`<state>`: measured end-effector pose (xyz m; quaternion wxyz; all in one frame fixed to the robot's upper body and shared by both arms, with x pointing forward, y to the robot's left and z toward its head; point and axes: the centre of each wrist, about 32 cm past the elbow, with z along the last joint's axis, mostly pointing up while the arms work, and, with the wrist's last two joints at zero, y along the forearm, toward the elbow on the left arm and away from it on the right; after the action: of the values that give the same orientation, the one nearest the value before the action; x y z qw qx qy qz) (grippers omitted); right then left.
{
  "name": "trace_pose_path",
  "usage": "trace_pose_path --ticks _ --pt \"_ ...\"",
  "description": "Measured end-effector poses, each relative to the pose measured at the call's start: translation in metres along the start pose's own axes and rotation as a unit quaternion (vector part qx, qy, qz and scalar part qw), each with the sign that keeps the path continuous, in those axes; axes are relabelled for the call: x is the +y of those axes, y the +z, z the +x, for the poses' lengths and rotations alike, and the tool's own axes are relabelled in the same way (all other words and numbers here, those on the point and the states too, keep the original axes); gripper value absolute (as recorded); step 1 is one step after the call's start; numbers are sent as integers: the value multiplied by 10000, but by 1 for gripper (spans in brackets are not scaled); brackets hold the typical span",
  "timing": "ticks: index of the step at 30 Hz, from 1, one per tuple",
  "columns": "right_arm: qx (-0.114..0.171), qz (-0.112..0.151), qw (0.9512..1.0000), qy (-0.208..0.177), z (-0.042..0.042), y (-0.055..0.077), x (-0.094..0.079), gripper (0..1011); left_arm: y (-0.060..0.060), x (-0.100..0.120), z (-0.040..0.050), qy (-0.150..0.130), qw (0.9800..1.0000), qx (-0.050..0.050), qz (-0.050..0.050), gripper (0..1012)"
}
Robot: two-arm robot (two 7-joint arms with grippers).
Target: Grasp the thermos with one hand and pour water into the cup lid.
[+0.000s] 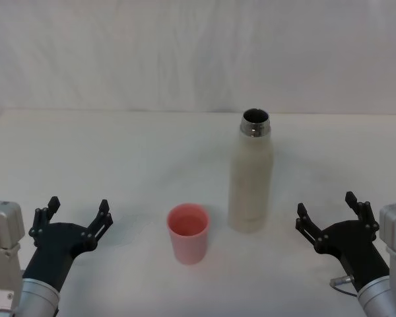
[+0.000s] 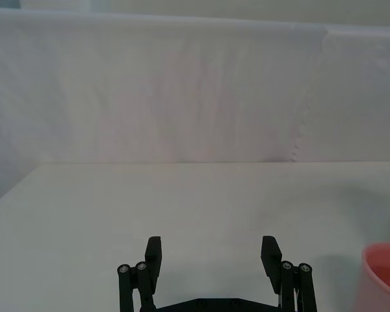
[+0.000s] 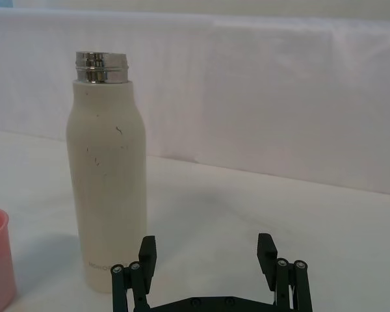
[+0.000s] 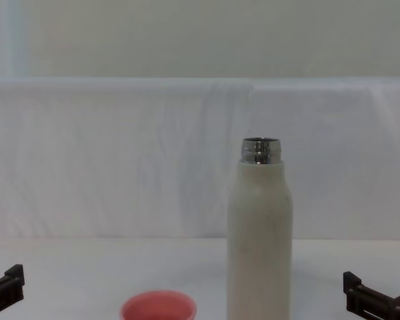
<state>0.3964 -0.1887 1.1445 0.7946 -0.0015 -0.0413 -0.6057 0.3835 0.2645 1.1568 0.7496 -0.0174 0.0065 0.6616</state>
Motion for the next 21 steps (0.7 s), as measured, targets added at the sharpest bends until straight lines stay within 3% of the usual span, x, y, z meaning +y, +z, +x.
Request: trace_pose_path --ticks 11,21 --pt "2 2 10000 -2 1 2 1 1000 0 0 0 0 10000 0 0 1001" --pt "-8 36 9996 271 89 83 0 1000 0 0 0 0 10000 0 0 1001"
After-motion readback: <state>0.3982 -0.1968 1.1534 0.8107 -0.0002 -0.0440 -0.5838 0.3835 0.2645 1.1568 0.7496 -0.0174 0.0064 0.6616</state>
